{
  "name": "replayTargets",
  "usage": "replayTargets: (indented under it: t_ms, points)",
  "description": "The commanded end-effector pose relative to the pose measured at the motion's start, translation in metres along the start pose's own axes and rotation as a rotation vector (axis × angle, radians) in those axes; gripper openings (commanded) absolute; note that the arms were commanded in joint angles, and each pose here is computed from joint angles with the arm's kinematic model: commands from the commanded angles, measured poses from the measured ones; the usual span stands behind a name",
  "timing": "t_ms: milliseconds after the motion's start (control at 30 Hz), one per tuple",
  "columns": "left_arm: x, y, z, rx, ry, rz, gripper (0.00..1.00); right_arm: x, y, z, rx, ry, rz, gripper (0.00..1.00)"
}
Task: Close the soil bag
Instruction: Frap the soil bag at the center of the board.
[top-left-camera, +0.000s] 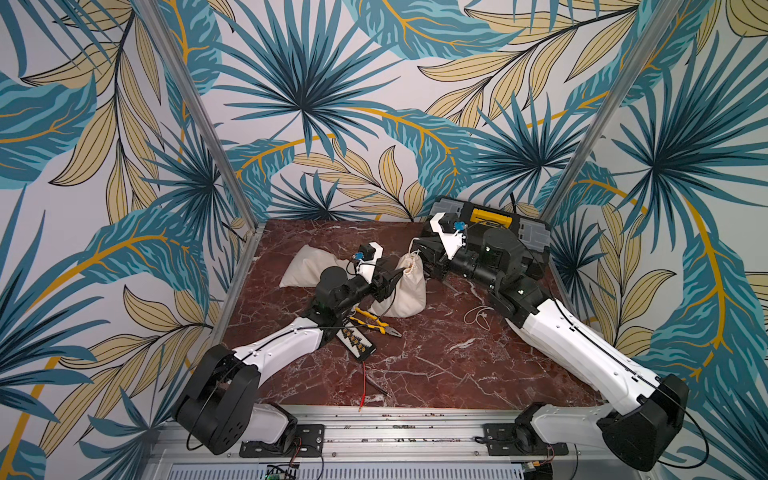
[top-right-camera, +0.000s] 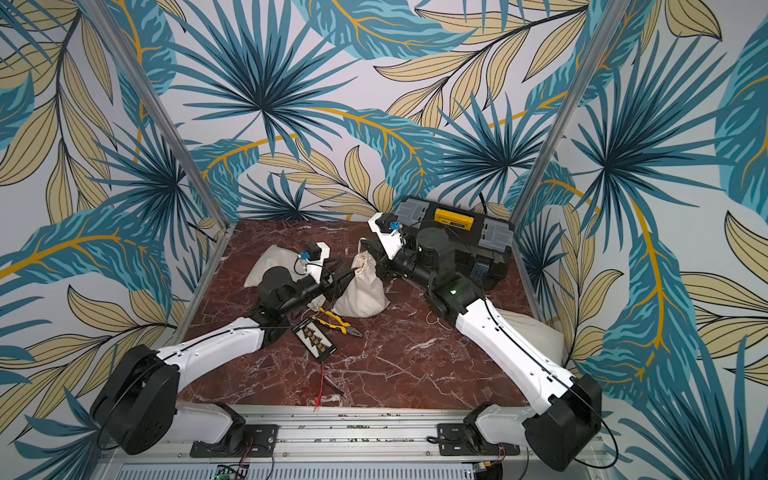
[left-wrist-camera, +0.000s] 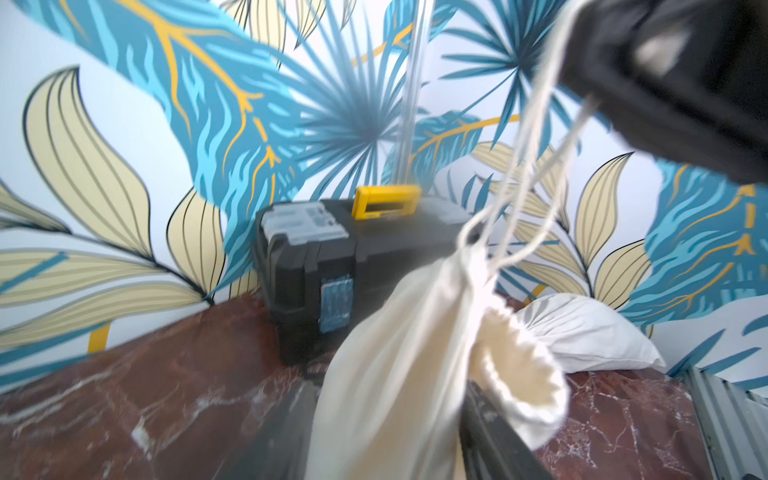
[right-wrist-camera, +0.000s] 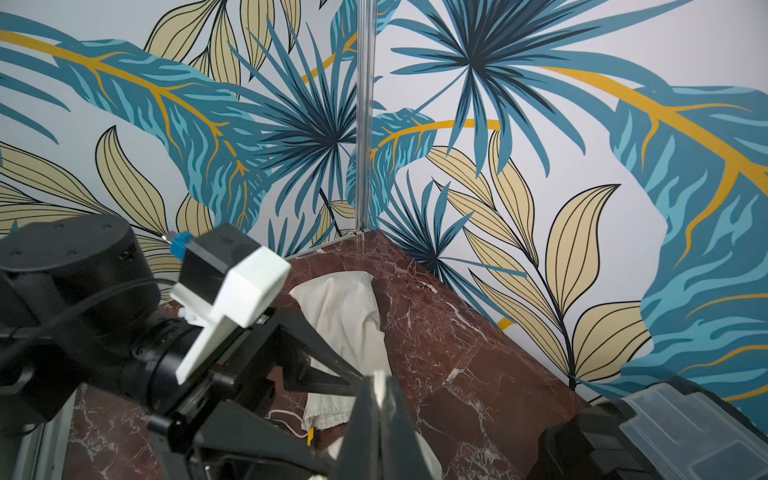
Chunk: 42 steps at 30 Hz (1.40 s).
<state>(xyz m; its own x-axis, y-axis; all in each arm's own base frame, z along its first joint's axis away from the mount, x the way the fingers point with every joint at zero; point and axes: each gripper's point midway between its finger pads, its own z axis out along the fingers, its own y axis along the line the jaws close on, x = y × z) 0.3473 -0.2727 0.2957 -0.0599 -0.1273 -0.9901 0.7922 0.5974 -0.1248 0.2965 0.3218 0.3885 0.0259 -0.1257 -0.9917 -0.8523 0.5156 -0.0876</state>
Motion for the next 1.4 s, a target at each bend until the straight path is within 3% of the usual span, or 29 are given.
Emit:
replayTargets:
  t_ms: [0,133,500,700,933,1100,1233,1367]
  points:
    - [-0.034,-0.014,0.003,0.074,-0.069,0.045,0.5,-0.018,0.004,-0.002,-0.035,-0.033,-0.035,0.0]
    - [-0.039,-0.015,0.01,0.087,-0.047,0.06,0.42,-0.016,0.005,-0.001,-0.048,0.031,-0.062,0.0]
    - [-0.029,-0.026,0.018,0.125,0.027,0.093,0.38,-0.006,-0.014,-0.012,0.038,0.28,-0.254,0.0]
    - [-0.03,-0.035,0.024,0.159,0.044,0.105,0.36,0.006,-0.007,-0.013,-0.005,0.357,-0.298,0.0]
    - [-0.035,-0.049,0.031,0.195,0.042,0.125,0.36,0.007,0.0,-0.006,-0.029,0.344,-0.285,0.0]
    - [-0.03,-0.04,0.036,0.142,0.07,0.131,0.11,0.002,0.003,-0.007,-0.037,0.323,-0.276,0.0]
    - [0.009,-0.026,0.044,0.02,0.196,0.211,0.01,-0.028,0.001,-0.02,0.009,0.224,-0.269,0.0]
    - [0.052,-0.004,0.048,-0.162,0.329,0.275,0.04,-0.078,-0.004,-0.049,0.106,0.046,-0.267,0.0]
